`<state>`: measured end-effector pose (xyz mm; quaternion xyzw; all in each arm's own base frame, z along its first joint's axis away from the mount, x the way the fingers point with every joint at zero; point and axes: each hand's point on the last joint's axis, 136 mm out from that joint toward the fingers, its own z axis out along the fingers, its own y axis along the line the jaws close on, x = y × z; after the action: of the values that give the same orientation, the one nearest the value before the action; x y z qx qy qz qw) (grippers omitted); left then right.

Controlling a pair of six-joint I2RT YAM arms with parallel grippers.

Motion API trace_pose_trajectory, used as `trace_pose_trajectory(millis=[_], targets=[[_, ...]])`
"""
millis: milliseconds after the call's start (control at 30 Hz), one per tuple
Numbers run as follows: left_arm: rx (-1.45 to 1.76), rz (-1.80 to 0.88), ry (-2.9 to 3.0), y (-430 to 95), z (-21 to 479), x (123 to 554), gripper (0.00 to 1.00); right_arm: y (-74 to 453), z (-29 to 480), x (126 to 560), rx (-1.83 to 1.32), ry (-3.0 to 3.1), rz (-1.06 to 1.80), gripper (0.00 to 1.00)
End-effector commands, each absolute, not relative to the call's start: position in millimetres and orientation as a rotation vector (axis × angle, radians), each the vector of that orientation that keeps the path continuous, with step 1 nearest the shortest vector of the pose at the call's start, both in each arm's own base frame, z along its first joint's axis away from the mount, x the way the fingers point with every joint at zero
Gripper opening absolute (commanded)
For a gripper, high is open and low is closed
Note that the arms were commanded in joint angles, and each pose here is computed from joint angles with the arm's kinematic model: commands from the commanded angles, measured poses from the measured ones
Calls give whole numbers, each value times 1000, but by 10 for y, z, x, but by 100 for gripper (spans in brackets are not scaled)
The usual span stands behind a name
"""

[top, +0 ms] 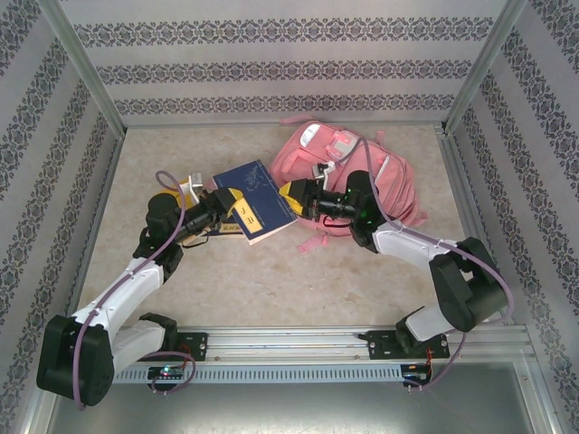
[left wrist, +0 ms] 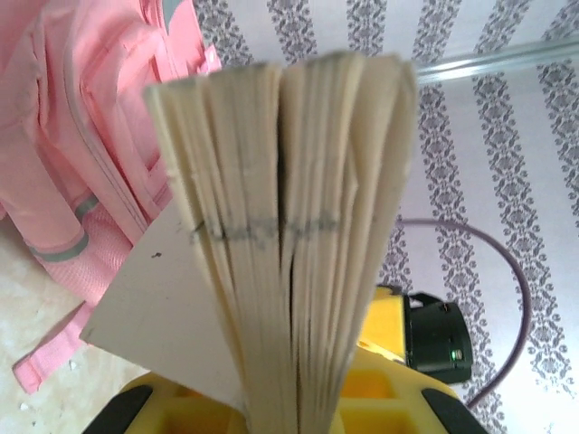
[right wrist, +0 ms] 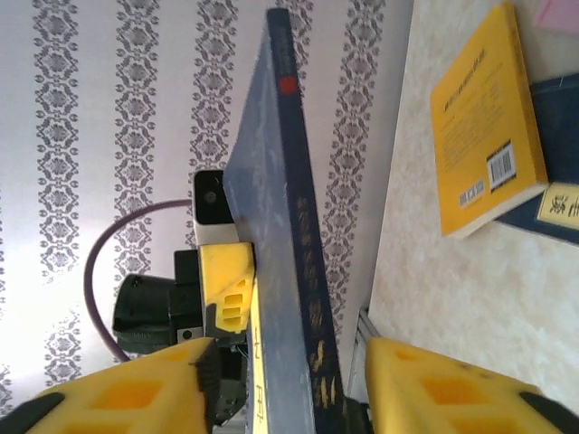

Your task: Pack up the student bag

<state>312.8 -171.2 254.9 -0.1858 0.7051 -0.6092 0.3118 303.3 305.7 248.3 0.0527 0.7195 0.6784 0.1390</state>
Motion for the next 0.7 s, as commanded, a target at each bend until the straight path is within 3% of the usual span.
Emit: trace_pose_trajectory(millis=[0,133,300,467,667], targets=[[-489,-1607,1681,-1591,2888,3190,0,3057,2564,2970,160,1975,1934,61],[-548,-1605,1611,-1517,2931,3247,0,3017,2647,2915,248,1825,1928,74],[-575,-1621,1595,-1545,2899,3276,0,3188,2791,2831,261,1729,1918,78],[-578,-1631,1601,-1611,2864,3265,0,3280,2841,2912,313,1650,1929,75],[-602,-1596,1613,-1598,2798,3246,0,3393,2848,2900,319,1624,1898,59]])
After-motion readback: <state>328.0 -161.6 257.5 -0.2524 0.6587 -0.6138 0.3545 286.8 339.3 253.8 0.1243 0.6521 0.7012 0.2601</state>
